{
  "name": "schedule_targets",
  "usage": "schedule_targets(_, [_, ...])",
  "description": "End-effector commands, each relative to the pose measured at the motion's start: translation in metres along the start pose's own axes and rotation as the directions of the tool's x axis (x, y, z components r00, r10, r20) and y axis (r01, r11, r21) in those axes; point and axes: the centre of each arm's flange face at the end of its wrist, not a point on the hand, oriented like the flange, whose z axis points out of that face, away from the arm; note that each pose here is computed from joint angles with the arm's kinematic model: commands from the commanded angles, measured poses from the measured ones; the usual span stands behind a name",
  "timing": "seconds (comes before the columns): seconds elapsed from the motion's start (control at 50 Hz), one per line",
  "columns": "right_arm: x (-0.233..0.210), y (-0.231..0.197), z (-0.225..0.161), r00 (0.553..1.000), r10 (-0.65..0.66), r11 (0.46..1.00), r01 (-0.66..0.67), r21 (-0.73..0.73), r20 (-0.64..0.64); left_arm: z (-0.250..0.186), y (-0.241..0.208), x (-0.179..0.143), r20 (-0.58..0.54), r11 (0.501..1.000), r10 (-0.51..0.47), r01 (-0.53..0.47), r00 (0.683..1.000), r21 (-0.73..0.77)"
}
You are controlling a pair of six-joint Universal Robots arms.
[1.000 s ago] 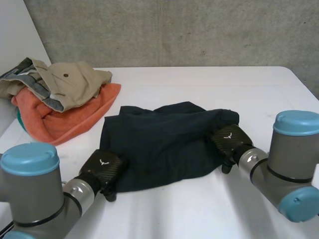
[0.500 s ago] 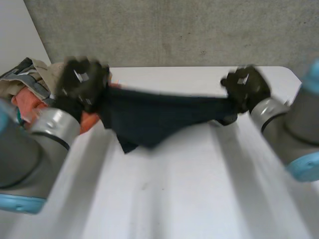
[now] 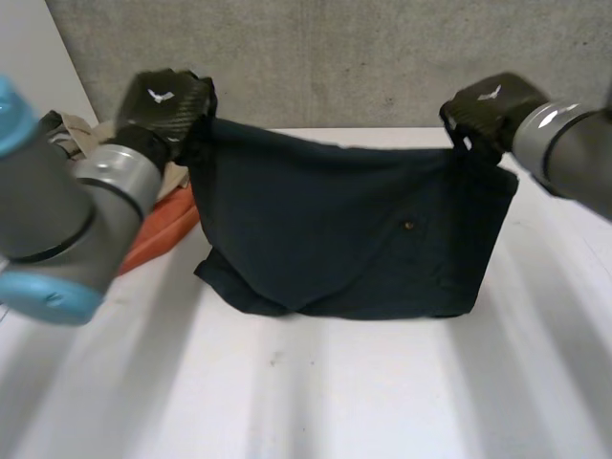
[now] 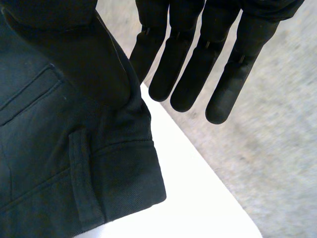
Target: Fold the laundry.
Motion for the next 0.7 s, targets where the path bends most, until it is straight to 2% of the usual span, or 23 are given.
schedule_targets(0.02, [0.013,-0.008,0.053,0.989,0.082,0.985,-0.062,0.158,-0.124,0.062,-0.018,-0.005,0.045,0.980,0.000,-0.009,0.999,0.198])
schedule_targets(0.04, [0.021,-0.017,0.056,0.981,0.107,0.974,-0.071,0.217,-0.162,0.069,-0.030,-0.008,0.058,0.965,-0.002,-0.013,0.998,0.260])
schedule_targets(0.06, [0.038,-0.040,0.057,0.960,0.163,0.934,-0.076,0.349,-0.226,0.074,-0.044,-0.011,0.073,0.944,-0.009,-0.016,0.997,0.330])
schedule_targets(0.08, [0.046,-0.052,0.057,0.948,0.193,0.906,-0.074,0.416,-0.252,0.080,-0.075,-0.018,0.106,0.880,-0.029,-0.025,0.994,0.475])
schedule_targets(0.1, [0.054,-0.064,0.055,0.935,0.224,0.873,-0.068,0.484,-0.274,0.081,-0.087,-0.021,0.120,0.843,-0.038,-0.033,0.992,0.537])
schedule_targets(0.12, [0.068,-0.085,0.050,0.911,0.277,0.801,-0.043,0.598,-0.306,0.082,-0.098,-0.023,0.134,0.803,-0.050,-0.040,0.990,0.594])
schedule_targets(0.14, [0.074,-0.094,0.047,0.899,0.299,0.765,-0.025,0.643,-0.319,0.082,-0.108,-0.026,0.146,0.761,-0.070,-0.042,0.987,0.647])
schedule_targets(0.16, [0.079,-0.102,0.044,0.889,0.317,0.731,-0.008,0.682,-0.330,0.080,-0.128,-0.033,0.162,0.676,-0.112,-0.044,0.980,0.736])
schedule_targets(0.2, [0.091,-0.123,0.027,0.870,0.345,0.652,0.048,0.757,-0.353,0.074,-0.146,-0.038,0.172,0.598,-0.154,-0.047,0.973,0.800])
schedule_targets(0.22, [0.092,-0.127,0.023,0.868,0.348,0.640,0.056,0.766,-0.355,0.068,-0.158,-0.043,0.180,0.559,-0.183,-0.048,0.966,0.828])
schedule_targets(0.24, [0.093,-0.129,0.020,0.869,0.346,0.636,0.059,0.769,-0.353,0.066,-0.161,-0.046,0.187,0.555,-0.190,-0.052,0.964,0.830])
schedule_targets(0.28, [0.091,-0.128,0.018,0.874,0.338,0.644,0.057,0.763,-0.350,0.064,-0.162,-0.048,0.192,0.570,-0.193,-0.049,0.962,0.820])
schedule_targets(0.34, [0.086,-0.121,0.023,0.881,0.327,0.668,0.040,0.743,-0.341,0.067,-0.146,-0.040,0.178,0.641,-0.182,-0.020,0.967,0.767])
schedule_targets(0.36, [0.081,-0.112,0.028,0.889,0.319,0.692,0.020,0.721,-0.330,0.068,-0.138,-0.040,0.179,0.666,-0.177,-0.017,0.968,0.746])
schedule_targets(0.38, [0.078,-0.107,0.030,0.893,0.312,0.707,0.010,0.707,-0.325,0.070,-0.122,-0.039,0.182,0.712,-0.166,-0.010,0.969,0.702])
schedule_targets(0.48, [0.058,-0.071,0.047,0.917,0.279,0.803,-0.061,0.593,-0.284,0.069,-0.072,-0.027,0.168,0.823,-0.138,0.018,0.976,0.567])
schedule_targets(0.5, [0.048,-0.054,0.054,0.928,0.261,0.843,-0.084,0.532,-0.267,0.068,-0.062,-0.024,0.162,0.842,-0.131,0.024,0.978,0.539])
schedule_targets(0.56, [0.031,-0.025,0.064,0.945,0.226,0.901,-0.111,0.419,-0.236,0.059,-0.021,-0.010,0.126,0.908,-0.105,0.043,0.986,0.417])
schedule_targets(0.58, [0.016,-0.001,0.071,0.958,0.199,0.937,-0.124,0.326,-0.207,0.055,-0.009,-0.005,0.111,0.926,-0.096,0.048,0.989,0.375])
schedule_targets(0.62, [0.003,0.020,0.075,0.968,0.173,0.962,-0.126,0.243,-0.180,0.042,0.022,0.008,0.062,0.963,-0.075,0.056,0.995,0.263])
schedule_targets(0.7, [-0.028,0.072,0.075,0.988,0.119,0.992,-0.115,0.042,-0.101,0.012,0.068,0.030,-0.023,0.996,-0.053,0.054,0.998,0.068])
